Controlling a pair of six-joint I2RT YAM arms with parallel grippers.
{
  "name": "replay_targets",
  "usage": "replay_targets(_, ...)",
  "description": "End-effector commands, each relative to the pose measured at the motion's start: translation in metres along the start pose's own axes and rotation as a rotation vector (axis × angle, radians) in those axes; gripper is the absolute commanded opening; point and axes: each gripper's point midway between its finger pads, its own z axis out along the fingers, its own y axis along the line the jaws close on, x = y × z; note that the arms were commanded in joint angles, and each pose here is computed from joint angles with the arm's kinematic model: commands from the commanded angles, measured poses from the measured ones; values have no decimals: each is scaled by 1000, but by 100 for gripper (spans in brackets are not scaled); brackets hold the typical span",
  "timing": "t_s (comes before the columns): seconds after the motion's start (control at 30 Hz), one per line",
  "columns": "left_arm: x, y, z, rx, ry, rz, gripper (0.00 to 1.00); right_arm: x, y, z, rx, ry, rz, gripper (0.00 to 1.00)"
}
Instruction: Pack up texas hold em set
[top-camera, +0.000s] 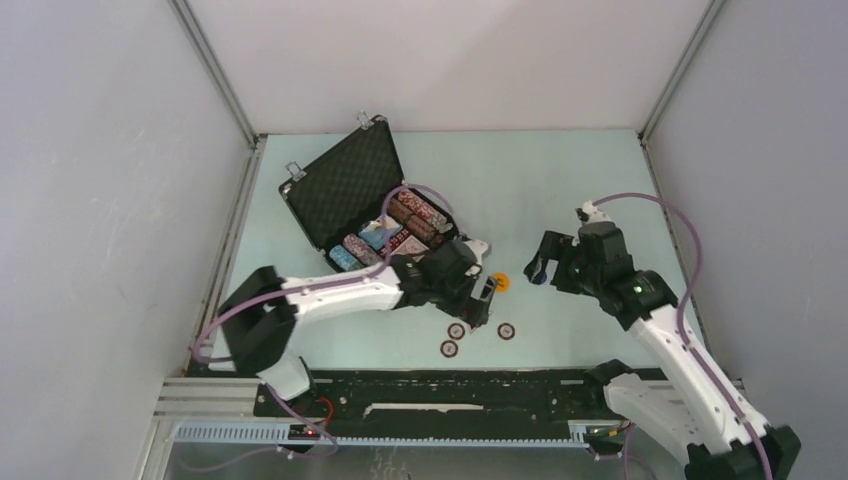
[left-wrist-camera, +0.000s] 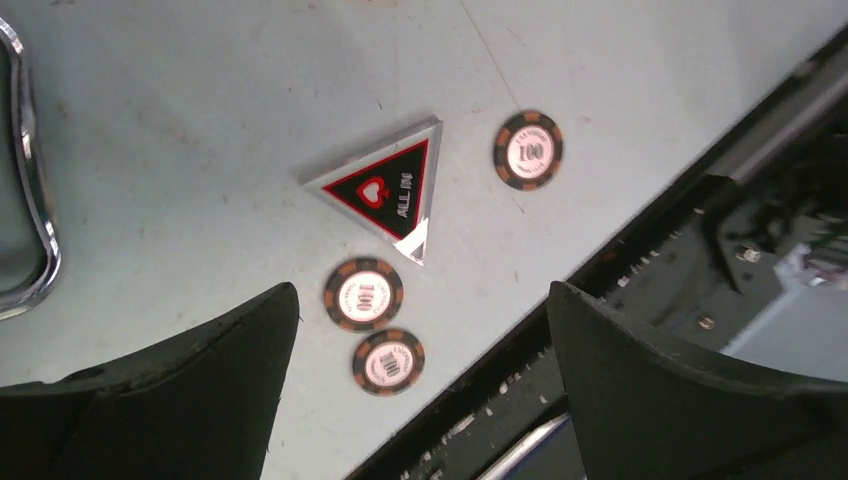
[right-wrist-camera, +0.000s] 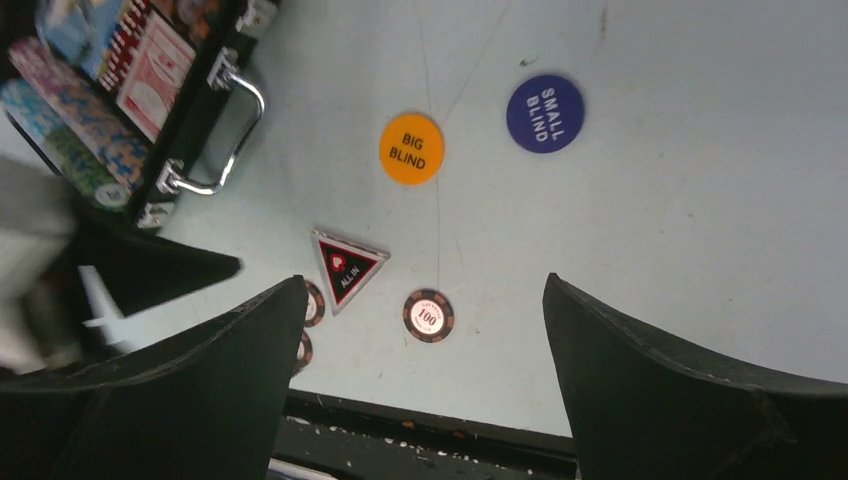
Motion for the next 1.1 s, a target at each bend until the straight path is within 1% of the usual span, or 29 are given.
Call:
replay_targets(0.0,-17,-2,25,-116,12,82,100,-34,-5,-43,7,-209,59,98)
replay_targets(0.07,-15,-2,37,-140,44,113,100,-45,-4,-71,-25,-310,64,98)
replay_targets(0.13,-16,-5,46,-147,56,134,100,-52,-3,-91,-49,-376,61,99)
replay_targets(0.23,-17,-4,57,-175,79,175,100,-53,-3,-105,-70,-421,39,100)
replay_targets(0.43,-8,2,67,-202,135,205,100,-47,-11,-107,-43,-412,22,100)
replay_targets(0.6,1,6,75,-221,163,218,100,-50,-11,-116,-57,-457,20,100)
replay_targets(0.77,4,8,81,-232,173,215,96,-49,-10,-116,-67,-467,16,100)
replay_targets(0.97,8,8,83,-255,191,230,88,-48,-10,-116,-73,-465,14,100)
replay_targets(1.07,11,7,80,-263,200,239,88,-48,-9,-116,-75,-468,15,100)
